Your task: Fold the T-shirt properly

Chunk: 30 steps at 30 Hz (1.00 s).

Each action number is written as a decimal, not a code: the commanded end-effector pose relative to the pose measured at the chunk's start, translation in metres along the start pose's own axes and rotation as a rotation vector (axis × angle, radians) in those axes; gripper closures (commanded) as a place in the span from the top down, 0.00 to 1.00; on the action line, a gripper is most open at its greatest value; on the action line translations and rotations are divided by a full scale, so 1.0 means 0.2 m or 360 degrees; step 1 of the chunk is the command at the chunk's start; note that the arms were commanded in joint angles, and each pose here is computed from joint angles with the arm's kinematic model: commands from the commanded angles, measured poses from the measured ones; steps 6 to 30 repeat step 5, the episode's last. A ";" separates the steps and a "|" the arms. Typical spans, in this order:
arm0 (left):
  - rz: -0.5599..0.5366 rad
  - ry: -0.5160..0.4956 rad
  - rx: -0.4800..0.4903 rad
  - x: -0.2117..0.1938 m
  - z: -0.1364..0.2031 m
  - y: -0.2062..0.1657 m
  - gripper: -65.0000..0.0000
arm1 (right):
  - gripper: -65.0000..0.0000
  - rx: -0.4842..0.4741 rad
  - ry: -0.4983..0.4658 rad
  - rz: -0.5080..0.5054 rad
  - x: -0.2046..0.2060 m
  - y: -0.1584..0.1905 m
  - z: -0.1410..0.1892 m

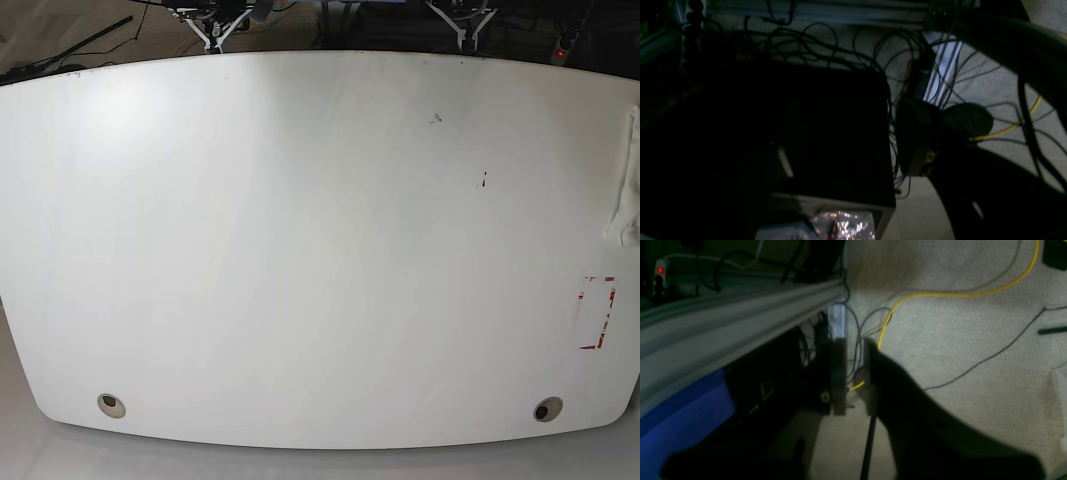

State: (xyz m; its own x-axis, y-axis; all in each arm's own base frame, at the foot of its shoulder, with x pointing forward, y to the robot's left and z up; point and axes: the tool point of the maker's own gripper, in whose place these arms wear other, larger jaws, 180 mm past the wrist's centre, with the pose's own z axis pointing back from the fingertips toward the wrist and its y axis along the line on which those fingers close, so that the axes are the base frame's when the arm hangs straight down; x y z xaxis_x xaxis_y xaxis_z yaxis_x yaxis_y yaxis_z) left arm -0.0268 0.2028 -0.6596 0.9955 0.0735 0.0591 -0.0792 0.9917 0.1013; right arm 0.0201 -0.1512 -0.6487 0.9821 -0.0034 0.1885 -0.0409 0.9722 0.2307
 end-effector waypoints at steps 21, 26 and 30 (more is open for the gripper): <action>-0.0004 0.0015 -0.0003 -0.03 0.00 -0.02 0.57 | 0.12 0.0004 -0.0007 0.0004 -0.01 -0.01 0.01; -0.0004 0.0015 -0.0003 -0.03 0.00 -0.02 0.57 | 0.12 0.0004 -0.0007 0.0004 -0.01 -0.01 0.01; -0.0004 0.0015 -0.0003 -0.03 0.00 -0.02 0.57 | 0.12 0.0004 -0.0007 0.0004 -0.01 -0.01 0.01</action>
